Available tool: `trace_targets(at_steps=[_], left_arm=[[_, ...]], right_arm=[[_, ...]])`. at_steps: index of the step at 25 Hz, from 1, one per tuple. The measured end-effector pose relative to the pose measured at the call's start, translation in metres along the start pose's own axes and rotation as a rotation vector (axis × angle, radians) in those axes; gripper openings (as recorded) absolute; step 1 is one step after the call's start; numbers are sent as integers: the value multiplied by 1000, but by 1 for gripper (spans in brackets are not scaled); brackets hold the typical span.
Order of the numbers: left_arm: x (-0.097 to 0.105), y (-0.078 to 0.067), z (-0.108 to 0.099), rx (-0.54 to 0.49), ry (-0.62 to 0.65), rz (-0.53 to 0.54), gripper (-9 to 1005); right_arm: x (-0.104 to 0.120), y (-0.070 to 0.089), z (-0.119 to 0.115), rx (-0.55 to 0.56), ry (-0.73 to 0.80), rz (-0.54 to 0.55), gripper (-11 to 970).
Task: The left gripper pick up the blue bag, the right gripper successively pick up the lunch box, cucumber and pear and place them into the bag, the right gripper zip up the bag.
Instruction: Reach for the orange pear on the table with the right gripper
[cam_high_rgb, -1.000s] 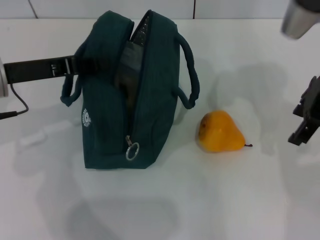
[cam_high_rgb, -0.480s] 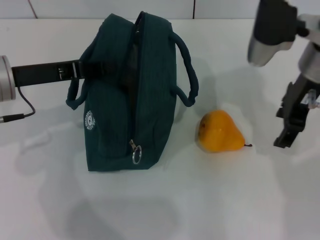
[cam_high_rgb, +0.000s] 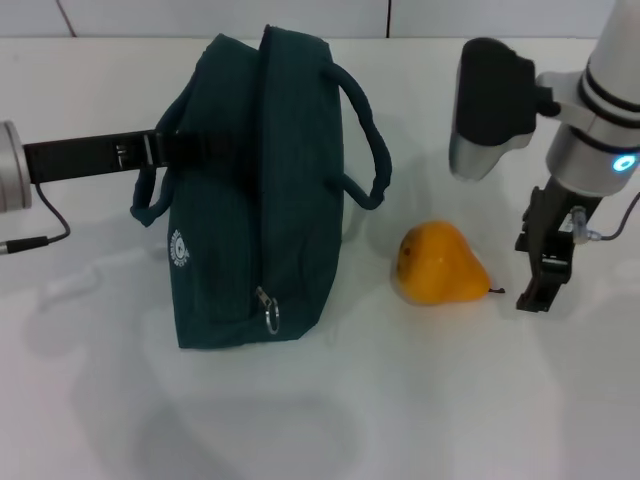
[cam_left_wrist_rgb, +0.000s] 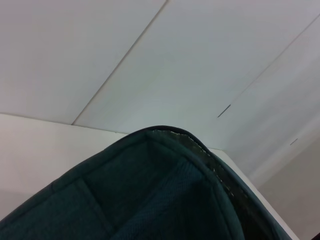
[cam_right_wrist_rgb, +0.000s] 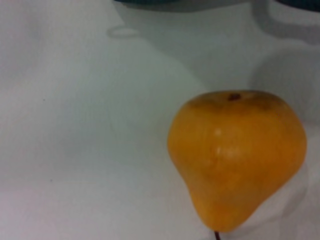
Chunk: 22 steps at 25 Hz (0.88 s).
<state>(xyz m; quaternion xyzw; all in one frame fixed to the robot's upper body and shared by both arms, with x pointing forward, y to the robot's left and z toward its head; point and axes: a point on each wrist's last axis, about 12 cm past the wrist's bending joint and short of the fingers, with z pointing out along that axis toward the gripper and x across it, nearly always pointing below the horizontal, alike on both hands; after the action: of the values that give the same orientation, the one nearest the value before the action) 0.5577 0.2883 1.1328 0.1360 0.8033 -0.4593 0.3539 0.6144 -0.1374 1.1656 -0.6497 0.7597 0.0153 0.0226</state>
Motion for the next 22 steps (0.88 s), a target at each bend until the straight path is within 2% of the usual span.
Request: trace_targets(at_steps=[7, 22], left_arm=[[1, 1, 2, 6, 3, 1, 32], [0, 2, 3, -2, 0, 11, 31]], right_arm=[[-6, 1, 10, -26, -10, -19, 777], [-12, 6, 16, -36, 12, -62, 762]])
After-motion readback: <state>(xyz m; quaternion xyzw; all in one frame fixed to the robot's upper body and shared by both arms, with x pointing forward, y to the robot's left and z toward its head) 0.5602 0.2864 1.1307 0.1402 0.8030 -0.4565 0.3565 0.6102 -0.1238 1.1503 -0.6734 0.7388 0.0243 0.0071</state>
